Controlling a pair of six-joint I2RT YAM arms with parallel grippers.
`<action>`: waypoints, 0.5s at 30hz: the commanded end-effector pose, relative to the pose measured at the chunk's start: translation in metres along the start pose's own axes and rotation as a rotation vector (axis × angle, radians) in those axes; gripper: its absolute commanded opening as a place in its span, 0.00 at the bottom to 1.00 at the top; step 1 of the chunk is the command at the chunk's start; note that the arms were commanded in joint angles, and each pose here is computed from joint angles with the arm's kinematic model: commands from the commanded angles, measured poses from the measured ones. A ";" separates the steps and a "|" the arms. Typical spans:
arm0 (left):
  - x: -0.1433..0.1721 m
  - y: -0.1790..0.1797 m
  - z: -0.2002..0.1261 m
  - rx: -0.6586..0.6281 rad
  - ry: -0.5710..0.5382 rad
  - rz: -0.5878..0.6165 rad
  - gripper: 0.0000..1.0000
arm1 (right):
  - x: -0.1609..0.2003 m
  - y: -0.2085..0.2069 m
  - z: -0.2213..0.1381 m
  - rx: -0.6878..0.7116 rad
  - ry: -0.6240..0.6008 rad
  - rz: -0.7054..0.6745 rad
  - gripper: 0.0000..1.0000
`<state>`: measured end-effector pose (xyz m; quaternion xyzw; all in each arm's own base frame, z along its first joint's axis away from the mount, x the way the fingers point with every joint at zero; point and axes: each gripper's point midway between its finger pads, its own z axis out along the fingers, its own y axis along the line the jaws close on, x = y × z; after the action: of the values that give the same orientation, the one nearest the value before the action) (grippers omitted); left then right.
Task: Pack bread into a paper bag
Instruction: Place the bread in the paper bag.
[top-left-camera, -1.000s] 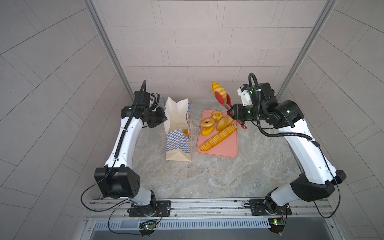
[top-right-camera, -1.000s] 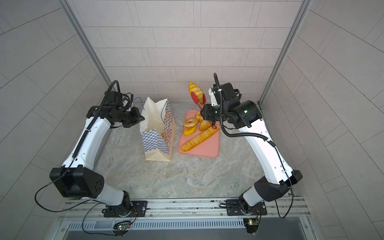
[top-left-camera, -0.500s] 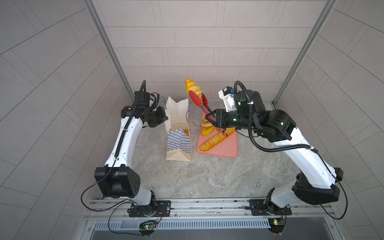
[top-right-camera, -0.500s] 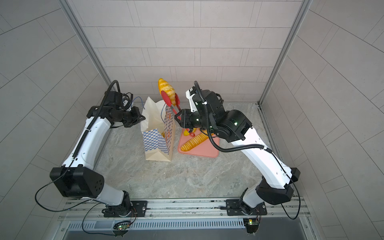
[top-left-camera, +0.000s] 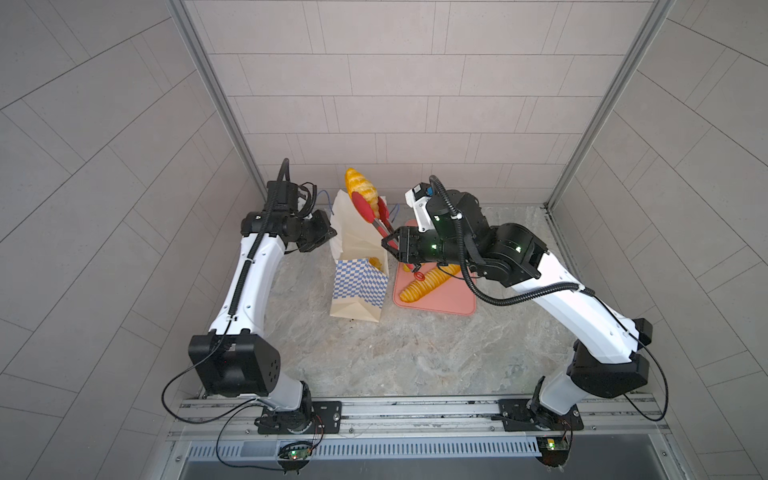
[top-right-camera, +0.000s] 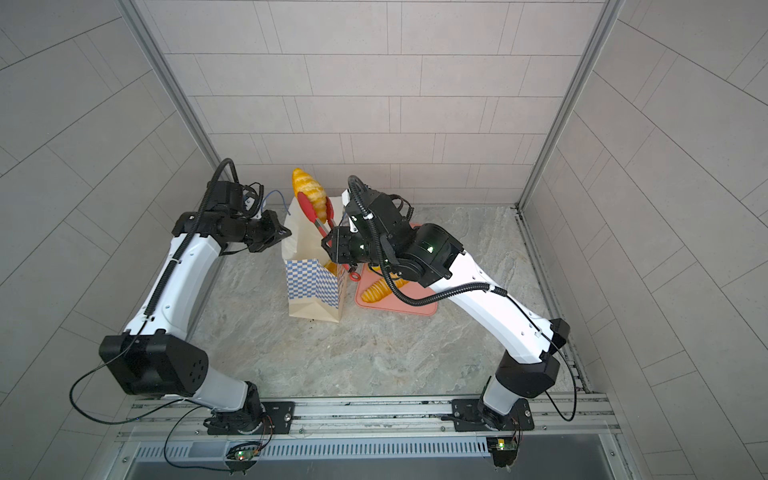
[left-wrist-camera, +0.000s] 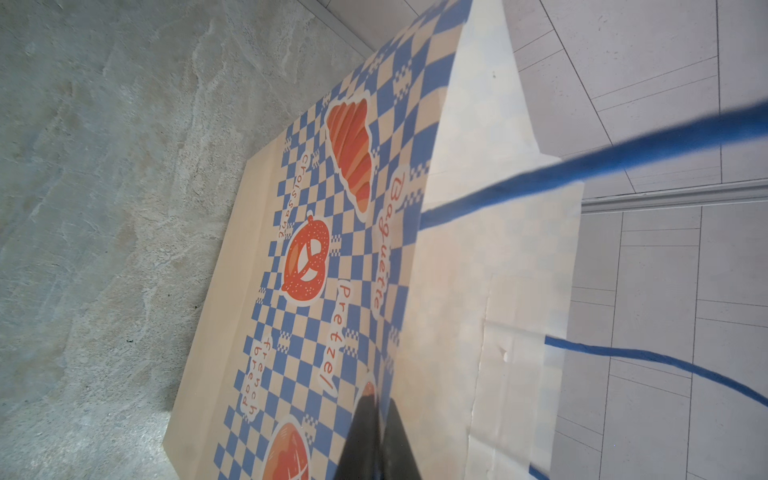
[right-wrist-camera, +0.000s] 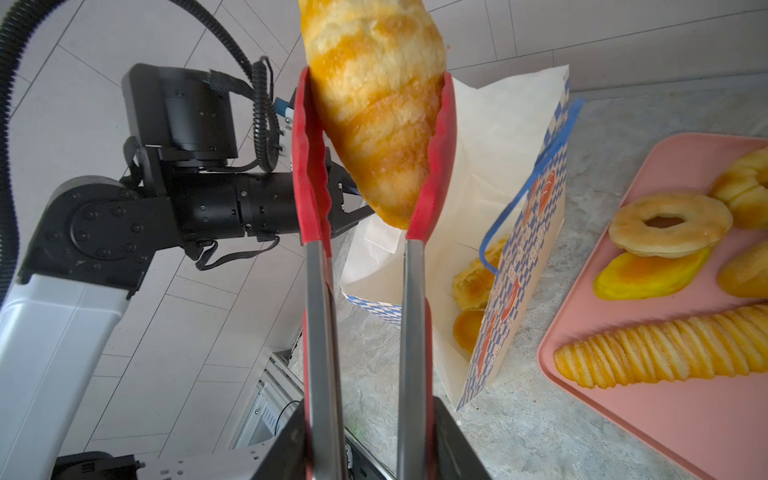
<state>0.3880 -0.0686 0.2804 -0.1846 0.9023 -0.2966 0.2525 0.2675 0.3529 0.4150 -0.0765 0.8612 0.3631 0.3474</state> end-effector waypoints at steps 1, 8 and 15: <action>-0.004 -0.009 -0.011 0.045 -0.042 0.003 0.00 | -0.009 0.009 -0.002 -0.034 -0.044 0.039 0.40; -0.006 -0.010 -0.010 0.056 -0.047 -0.005 0.00 | 0.006 -0.003 0.016 0.002 -0.006 0.056 0.41; -0.004 -0.011 -0.008 0.074 -0.041 -0.009 0.00 | 0.020 -0.014 0.033 0.047 0.041 0.059 0.44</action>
<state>0.3918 -0.0706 0.2788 -0.1927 0.8949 -0.3117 0.2548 0.2723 0.3624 0.3698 -0.0630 0.8867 0.3380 0.3091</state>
